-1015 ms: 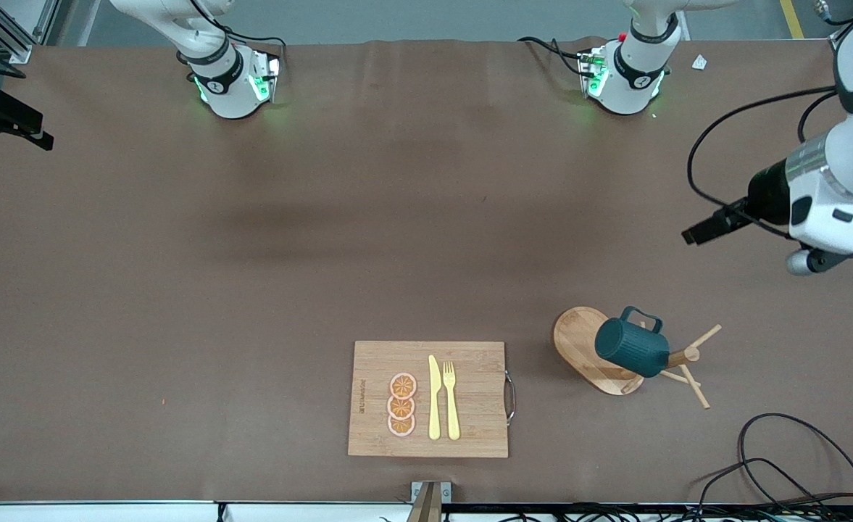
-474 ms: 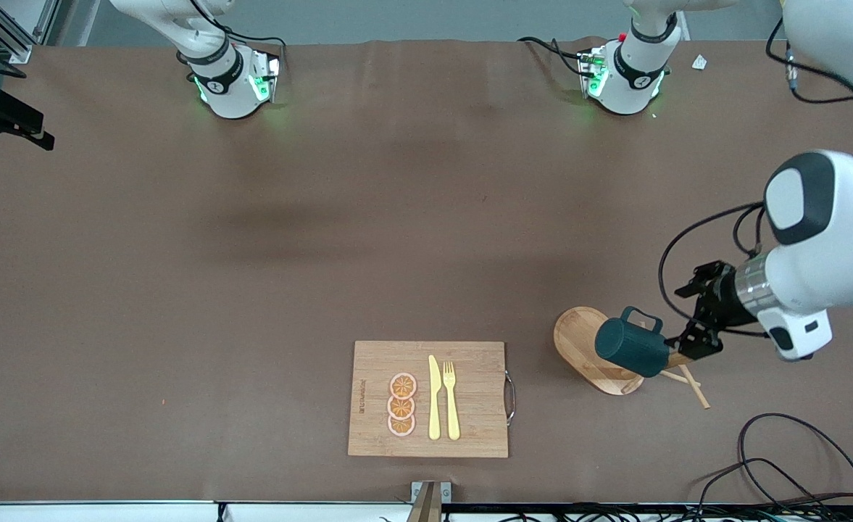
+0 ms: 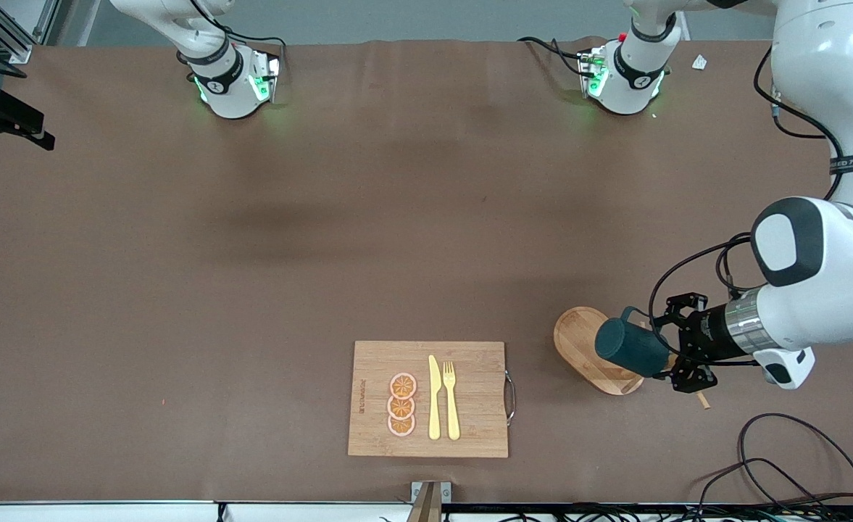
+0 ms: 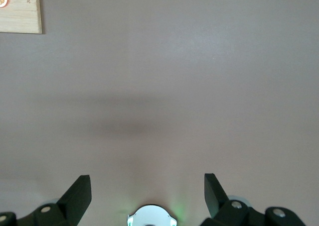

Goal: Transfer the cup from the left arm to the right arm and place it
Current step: 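Close the left gripper around the teal mug body on the stand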

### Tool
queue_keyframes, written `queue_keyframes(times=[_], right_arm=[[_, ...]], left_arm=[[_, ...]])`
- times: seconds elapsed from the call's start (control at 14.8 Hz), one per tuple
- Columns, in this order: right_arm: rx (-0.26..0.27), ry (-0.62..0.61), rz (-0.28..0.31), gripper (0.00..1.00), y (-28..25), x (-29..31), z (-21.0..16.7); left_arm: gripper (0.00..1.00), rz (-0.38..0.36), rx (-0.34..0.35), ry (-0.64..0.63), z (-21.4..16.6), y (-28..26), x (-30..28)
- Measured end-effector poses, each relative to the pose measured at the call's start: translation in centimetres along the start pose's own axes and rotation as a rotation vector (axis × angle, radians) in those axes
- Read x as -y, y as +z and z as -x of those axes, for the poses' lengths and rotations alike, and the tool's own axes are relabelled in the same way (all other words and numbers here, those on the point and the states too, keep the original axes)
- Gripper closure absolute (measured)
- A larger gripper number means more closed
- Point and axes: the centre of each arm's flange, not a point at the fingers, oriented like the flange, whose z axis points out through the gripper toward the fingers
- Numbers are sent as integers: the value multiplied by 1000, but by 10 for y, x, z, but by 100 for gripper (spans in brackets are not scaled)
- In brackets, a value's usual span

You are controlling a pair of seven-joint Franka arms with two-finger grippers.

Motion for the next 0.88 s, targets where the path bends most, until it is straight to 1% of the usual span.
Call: queue_keyframes(times=[0.34, 0.61, 0.88], right_arm=[[0, 0, 0, 0, 0, 0, 0], [0, 0, 0, 0, 0, 0, 0], [0, 0, 0, 0, 0, 0, 0]], left_arm=[[0, -22, 19, -9, 4, 19, 0], [0, -32, 23, 17, 24, 27, 0], [1, -35, 24, 43, 26, 29, 1]])
